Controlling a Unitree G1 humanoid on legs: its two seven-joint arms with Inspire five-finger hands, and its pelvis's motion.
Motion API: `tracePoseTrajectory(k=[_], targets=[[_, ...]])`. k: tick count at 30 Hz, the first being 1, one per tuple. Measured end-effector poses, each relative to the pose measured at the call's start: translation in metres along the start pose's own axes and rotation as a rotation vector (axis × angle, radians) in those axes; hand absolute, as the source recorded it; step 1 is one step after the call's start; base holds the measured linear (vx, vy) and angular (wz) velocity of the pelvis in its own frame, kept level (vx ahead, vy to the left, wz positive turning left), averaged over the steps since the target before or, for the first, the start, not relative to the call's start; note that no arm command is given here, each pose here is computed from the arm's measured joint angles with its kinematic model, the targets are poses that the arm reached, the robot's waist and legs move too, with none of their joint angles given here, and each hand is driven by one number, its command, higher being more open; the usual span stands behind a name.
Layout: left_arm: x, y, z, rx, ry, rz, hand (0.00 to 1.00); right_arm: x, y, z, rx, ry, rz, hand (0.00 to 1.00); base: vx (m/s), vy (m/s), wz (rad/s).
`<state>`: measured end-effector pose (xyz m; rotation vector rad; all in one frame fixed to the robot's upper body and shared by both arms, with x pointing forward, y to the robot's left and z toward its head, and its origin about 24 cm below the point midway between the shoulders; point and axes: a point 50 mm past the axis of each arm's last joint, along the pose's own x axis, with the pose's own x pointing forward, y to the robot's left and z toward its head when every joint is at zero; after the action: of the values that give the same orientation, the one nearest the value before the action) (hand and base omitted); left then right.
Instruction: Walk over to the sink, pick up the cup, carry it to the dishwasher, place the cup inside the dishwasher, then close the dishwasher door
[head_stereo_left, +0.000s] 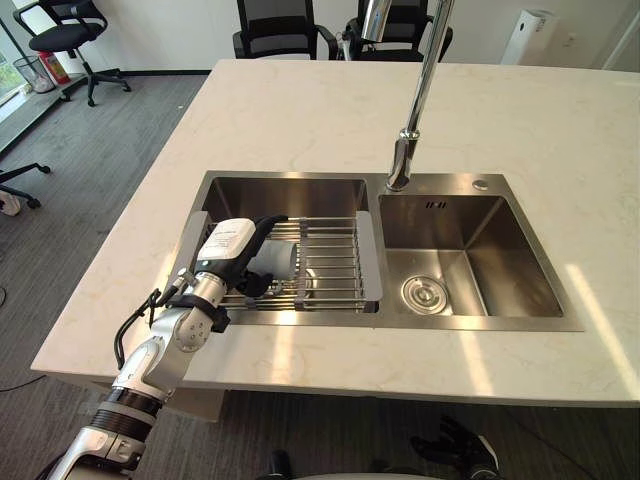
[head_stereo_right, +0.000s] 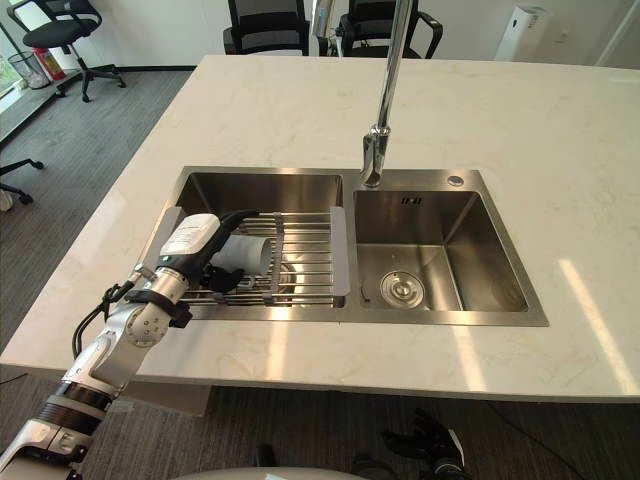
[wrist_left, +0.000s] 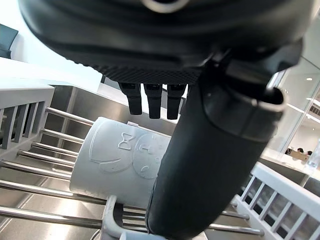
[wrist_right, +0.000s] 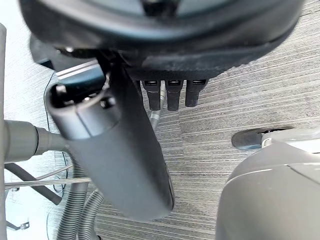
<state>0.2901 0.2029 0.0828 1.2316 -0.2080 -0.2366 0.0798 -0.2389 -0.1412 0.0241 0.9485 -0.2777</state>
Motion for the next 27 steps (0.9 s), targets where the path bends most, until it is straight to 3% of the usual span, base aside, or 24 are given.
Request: tracePoseTrajectory(k=[5,6,15,27], targets=[[0.006,0.005,-0.008,0.022,0.021,-0.016,0.9,0.001,-0.002,0.002,-0.005,-0.005,-0.002,0.9,-0.04,0.008,-0.13],[0.007,0.004,-0.011,0.027,0.034,-0.031,0.3,0.0,-0.002,0.002,-0.005,-0.004,-0.001,0.9,-0.03,0.009,-0.08],[0.015,0.011,-0.019,0.029,0.053,-0.068,0.3,0.0,-0.004,0.004,-0.012,-0.017,-0.005,0.9,0.0,0.0,-0.03],[0.012,0.017,-0.021,-0.11,0.08,-0.012,0.3,0.0,-0.007,0.006,-0.018,-0.021,-0.002,0.9,0.0,0.0,0.0]])
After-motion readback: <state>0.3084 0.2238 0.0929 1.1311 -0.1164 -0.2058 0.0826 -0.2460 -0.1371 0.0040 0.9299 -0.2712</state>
